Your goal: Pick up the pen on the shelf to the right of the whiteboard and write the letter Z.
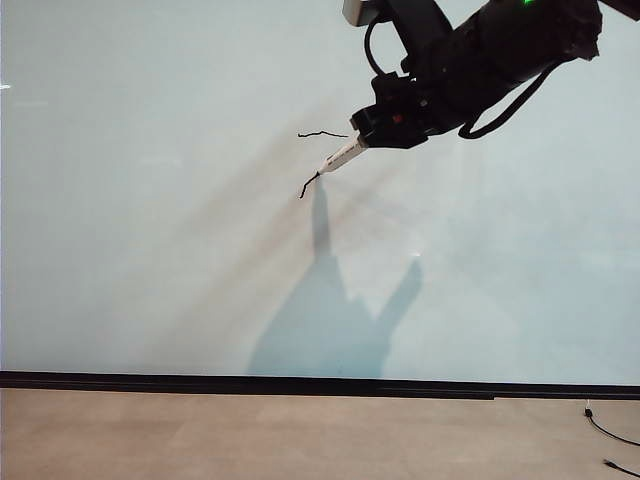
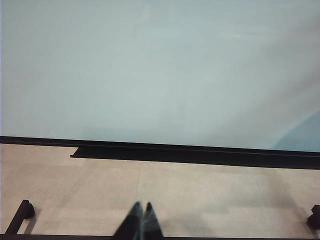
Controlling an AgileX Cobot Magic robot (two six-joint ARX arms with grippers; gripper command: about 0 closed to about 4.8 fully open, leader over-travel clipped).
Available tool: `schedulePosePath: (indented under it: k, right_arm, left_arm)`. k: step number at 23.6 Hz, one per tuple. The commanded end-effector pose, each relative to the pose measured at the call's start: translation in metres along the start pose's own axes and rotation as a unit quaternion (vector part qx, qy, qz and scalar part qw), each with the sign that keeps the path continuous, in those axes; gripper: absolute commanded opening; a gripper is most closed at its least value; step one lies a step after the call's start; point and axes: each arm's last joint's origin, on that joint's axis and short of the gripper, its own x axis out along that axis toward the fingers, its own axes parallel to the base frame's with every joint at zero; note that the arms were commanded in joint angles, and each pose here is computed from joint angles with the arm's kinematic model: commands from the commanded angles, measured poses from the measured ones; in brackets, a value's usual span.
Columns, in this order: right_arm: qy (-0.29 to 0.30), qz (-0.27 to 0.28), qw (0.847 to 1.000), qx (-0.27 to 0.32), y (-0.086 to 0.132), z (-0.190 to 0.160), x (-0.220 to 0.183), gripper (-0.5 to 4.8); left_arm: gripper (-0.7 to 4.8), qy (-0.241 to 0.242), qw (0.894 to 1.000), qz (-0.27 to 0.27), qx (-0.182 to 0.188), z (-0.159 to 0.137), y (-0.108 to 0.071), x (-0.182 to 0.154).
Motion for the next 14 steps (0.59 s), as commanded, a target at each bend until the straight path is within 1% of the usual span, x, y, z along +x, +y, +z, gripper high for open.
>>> schedulePosePath:
  k: [1, 14]
  right_arm:
    - [-0.014, -0.026, 1.0, -0.002, -0.006, 0.007, -0.003, -0.06]
    - [-0.015, -0.045, 0.999, -0.011, -0.015, 0.015, -0.015, -0.06]
  left_arm:
    - [-0.05, -0.006, 1.0, 0.0, 0.002, 0.002, 0.0, 0.0]
    - [-0.04, -0.006, 1.0, 0.0, 0.002, 0.002, 0.0, 0.0]
